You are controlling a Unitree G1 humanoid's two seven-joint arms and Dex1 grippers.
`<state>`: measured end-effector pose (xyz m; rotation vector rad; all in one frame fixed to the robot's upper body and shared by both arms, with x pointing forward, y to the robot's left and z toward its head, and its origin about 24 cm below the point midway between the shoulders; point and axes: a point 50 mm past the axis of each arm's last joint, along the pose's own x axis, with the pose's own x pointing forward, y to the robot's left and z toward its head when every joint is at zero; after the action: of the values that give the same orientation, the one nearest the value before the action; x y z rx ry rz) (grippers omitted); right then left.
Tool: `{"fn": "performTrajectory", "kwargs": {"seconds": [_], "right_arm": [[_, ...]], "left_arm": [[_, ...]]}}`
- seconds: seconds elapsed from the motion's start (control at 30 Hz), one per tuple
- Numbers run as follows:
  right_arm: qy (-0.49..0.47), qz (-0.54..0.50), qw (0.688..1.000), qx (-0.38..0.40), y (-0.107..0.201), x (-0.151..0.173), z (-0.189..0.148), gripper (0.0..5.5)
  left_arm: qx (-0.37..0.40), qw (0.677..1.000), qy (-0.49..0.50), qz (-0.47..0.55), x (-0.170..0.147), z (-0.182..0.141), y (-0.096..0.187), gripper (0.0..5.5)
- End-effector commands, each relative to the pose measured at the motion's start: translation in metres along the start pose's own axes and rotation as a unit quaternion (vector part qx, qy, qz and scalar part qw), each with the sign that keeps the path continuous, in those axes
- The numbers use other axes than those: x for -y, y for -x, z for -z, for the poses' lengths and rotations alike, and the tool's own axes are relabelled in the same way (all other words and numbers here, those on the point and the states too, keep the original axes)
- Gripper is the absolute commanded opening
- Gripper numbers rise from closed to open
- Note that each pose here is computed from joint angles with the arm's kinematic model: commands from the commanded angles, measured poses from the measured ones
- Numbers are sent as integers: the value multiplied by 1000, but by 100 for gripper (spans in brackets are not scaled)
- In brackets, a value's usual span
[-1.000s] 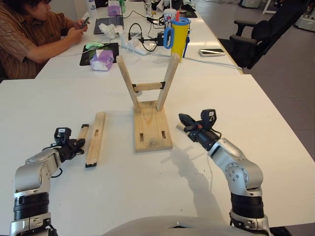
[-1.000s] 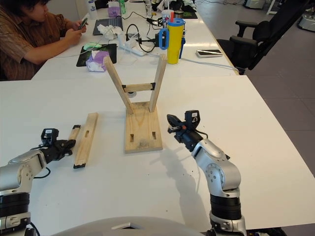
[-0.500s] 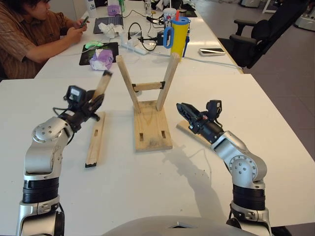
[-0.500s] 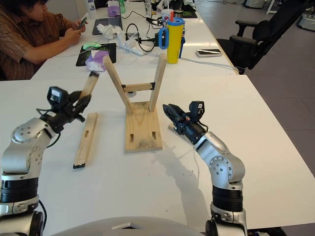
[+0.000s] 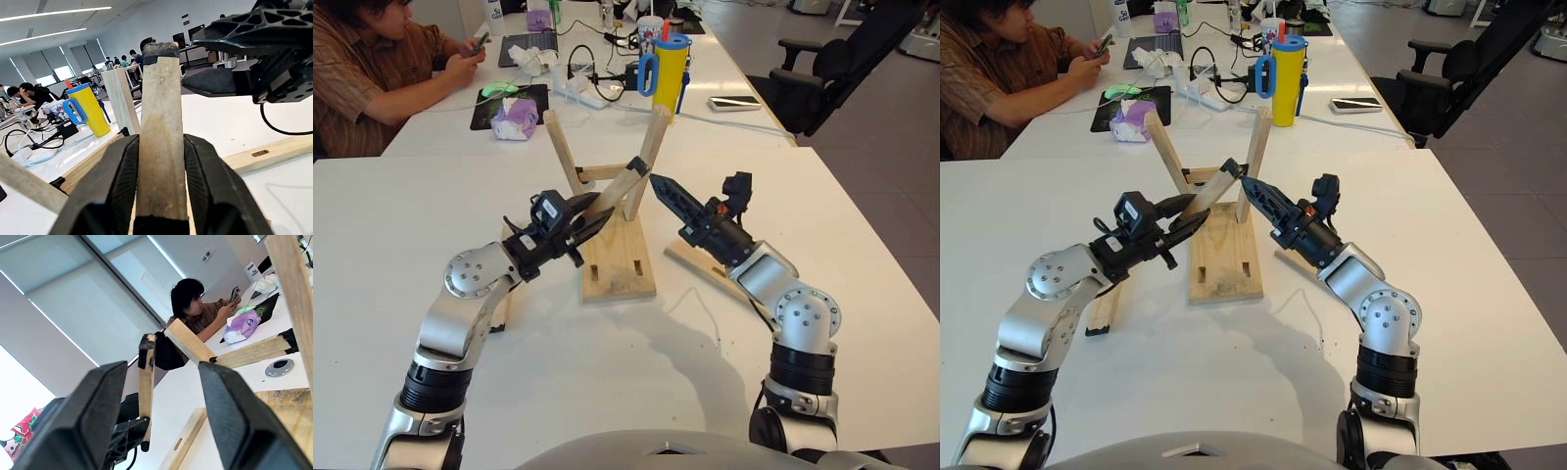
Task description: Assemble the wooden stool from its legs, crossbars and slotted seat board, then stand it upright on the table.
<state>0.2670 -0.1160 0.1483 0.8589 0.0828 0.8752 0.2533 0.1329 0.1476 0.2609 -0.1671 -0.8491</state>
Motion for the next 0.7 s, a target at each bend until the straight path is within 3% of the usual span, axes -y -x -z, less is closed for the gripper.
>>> {"fn": "performTrajectory", "kwargs": {"seconds": [0.03,0.27,0.7], "right_arm": [[-10,-8,1000,-5,-8,-4,1,268],[-27,3,1000,14,-10,-2,0,212],[-51,11,998,22,-11,-2,0,44]], "left_arm": [[0,1000,-16,0,6,-2,-3,132],[-4,1000,-23,1,13,-1,-4,132],[-23,999,-33,1,17,4,-5,132]]}}
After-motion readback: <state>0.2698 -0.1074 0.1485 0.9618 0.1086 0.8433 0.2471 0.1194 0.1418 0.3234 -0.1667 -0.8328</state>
